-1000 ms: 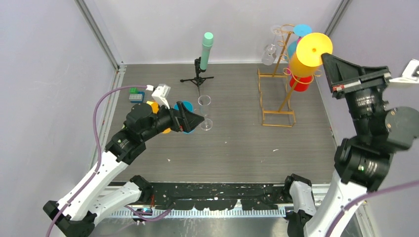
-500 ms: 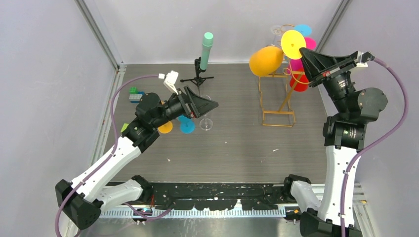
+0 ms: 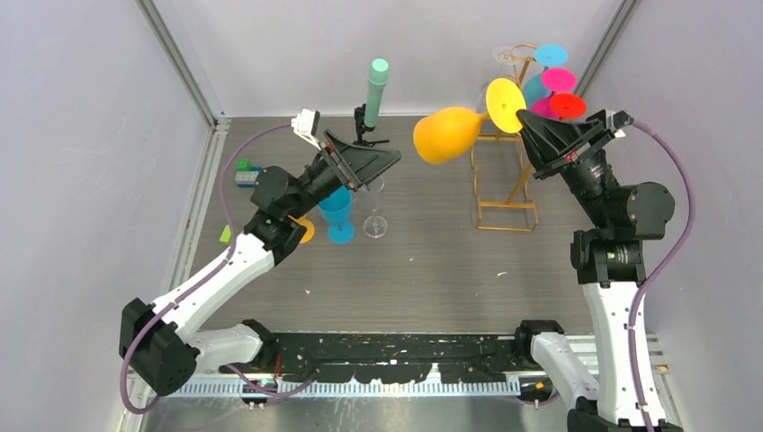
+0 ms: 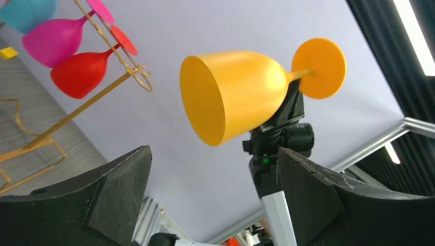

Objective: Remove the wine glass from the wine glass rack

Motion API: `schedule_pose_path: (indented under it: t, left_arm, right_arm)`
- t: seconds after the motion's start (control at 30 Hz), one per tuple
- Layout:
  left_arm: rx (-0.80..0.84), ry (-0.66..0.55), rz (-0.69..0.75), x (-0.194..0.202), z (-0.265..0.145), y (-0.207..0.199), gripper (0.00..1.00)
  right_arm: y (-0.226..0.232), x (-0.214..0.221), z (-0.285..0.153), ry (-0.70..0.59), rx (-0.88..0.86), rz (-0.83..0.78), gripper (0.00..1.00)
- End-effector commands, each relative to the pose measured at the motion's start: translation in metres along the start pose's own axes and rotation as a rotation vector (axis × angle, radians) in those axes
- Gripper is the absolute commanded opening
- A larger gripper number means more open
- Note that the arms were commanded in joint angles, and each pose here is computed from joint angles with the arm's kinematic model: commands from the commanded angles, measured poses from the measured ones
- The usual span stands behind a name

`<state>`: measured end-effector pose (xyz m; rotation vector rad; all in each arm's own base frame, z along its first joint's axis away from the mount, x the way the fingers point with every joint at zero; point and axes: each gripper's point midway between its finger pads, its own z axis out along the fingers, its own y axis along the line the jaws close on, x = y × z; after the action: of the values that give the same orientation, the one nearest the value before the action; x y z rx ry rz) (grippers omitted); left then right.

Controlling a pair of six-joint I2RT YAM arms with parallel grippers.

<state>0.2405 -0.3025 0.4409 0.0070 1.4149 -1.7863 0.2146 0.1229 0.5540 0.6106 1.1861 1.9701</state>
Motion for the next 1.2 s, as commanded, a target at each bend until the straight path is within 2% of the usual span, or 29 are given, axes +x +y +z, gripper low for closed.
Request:
schedule_pose_path:
  t: [0.0,0.13,0.3,0.57,0.67,0.77,0.97,1.13,1.17]
  left_arm:
    - [0.202,-0.056,-0.044,-0.021,0.010,-0.055,0.96]
    - [0.257,-0.004,-0.063,-0.018,0.019,-0.069,0.95]
    - [0.335,0.006,-0.094,-0.022,0.021,-0.090,0.94]
    - [0.452,0.096,-0.230,-0.009,0.013,-0.129,0.76]
    - [0.466,0.104,-0.251,-0.006,0.008,-0.135,0.66]
    - [0.473,0.106,-0.249,-0.006,0.005,-0.139,0.47]
    - [0.472,0.115,-0.239,-0.003,0.003,-0.137,0.02]
    - [0.458,0.107,-0.223,-0.001,0.003,-0.130,0.00]
    - [0.458,0.105,-0.217,-0.001,0.003,-0.130,0.00]
  right_arm:
    - [0.024,0.011,-0.008,-0.013,-0.089,-0.015,0.01]
    - [0.020,0.016,-0.008,0.000,-0.080,0.024,0.00]
    - [0.018,0.019,-0.006,0.009,-0.071,0.040,0.00]
    - [0.001,0.017,-0.002,-0.004,-0.044,0.081,0.00]
    - [-0.010,0.015,0.000,-0.013,-0.023,0.094,0.00]
    - [-0.021,0.014,0.003,-0.011,-0.004,0.111,0.00]
    - [-0.032,0.014,0.005,-0.020,0.019,0.116,0.00]
    - [-0.034,0.012,0.005,-0.031,0.029,0.105,0.00]
    - [-0.035,0.013,0.005,-0.031,0.032,0.094,0.04]
